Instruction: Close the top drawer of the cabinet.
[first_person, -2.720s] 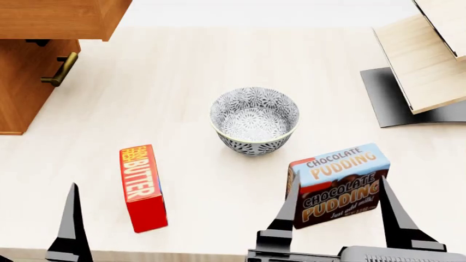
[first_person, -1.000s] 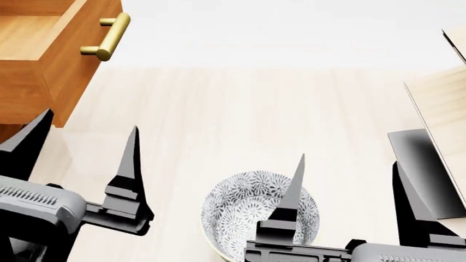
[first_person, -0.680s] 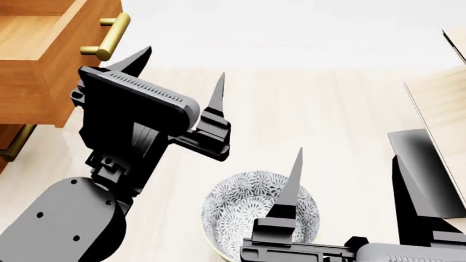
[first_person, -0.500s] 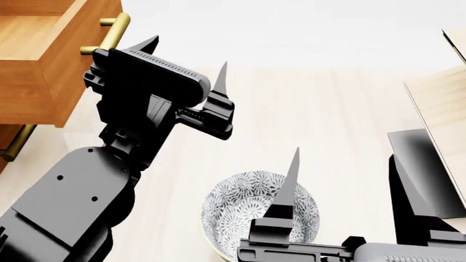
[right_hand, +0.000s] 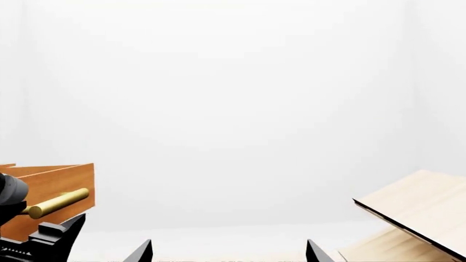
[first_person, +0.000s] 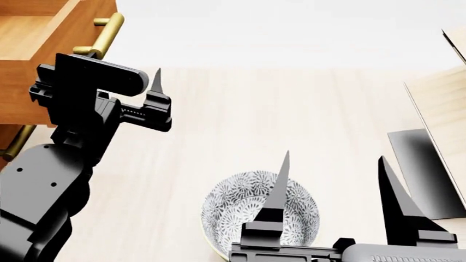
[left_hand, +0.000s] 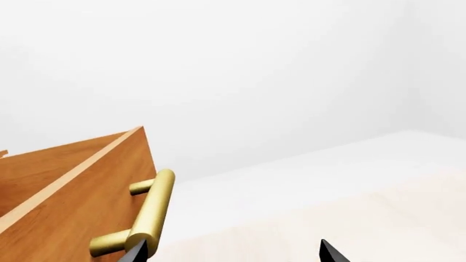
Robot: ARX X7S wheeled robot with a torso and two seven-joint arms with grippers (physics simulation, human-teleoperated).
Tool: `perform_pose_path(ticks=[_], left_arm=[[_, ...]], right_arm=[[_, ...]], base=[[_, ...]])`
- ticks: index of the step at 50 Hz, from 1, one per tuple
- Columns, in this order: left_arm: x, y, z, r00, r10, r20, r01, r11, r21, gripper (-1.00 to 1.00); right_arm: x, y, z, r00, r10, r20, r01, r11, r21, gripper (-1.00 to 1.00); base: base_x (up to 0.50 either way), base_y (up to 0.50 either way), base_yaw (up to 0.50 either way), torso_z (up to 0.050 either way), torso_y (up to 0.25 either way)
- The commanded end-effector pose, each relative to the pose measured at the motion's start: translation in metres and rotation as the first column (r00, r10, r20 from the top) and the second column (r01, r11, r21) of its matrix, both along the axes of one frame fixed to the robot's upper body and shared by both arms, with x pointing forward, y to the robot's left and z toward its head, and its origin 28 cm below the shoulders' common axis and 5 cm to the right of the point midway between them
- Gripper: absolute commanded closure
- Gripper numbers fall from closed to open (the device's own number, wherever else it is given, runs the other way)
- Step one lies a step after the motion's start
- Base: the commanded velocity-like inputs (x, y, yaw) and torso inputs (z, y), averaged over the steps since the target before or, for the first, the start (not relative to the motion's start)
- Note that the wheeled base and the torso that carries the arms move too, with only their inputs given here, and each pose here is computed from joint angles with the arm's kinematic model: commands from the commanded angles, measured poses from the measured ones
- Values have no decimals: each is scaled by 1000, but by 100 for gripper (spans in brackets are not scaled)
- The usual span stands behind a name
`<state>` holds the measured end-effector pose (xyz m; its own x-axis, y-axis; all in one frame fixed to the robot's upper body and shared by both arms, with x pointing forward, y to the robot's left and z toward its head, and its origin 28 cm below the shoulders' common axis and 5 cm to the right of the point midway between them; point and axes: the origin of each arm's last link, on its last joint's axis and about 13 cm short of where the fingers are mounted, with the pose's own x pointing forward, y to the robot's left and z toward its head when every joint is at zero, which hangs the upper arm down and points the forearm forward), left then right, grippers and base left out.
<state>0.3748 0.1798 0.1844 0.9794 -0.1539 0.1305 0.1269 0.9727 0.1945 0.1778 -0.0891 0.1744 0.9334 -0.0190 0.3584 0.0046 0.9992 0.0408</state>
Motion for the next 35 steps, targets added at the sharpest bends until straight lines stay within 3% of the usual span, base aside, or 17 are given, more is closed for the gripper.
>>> perform_pose_path(ticks=[1, 12, 15, 16, 22, 35], left_arm=[[2, 24, -6, 996, 84, -23, -84, 996, -4, -100], [4, 44, -16, 987, 155, -47, -156, 988, -8, -100], [2, 51, -18, 980, 185, -77, -190, 979, -73, -100], [1, 55, -21, 979, 192, -72, -196, 980, -46, -100], [-1, 68, -17, 969, 234, -79, -240, 968, -73, -100], [-8, 97, -5, 947, 317, -57, -319, 947, -31, -100]], right_arm=[[0, 1, -2, 1000, 7, -5, -7, 1000, -4, -100], [0, 2, -2, 1000, 12, -8, -12, 1000, -6, -100], [0, 2, -2, 1000, 11, -8, -11, 1000, -7, -100], [0, 2, -2, 1000, 11, -8, -11, 1000, -7, -100], [-2, 4, -1, 1000, 21, -5, -21, 1000, -9, -100], [-2, 8, -4, 999, 43, -14, -43, 999, -15, -100]], base=[[0, 0, 0, 0, 0], [0, 0, 0, 0, 0], [0, 0, 0, 0, 0], [0, 0, 0, 0, 0], [0, 0, 0, 0, 0], [0, 0, 0, 0, 0]])
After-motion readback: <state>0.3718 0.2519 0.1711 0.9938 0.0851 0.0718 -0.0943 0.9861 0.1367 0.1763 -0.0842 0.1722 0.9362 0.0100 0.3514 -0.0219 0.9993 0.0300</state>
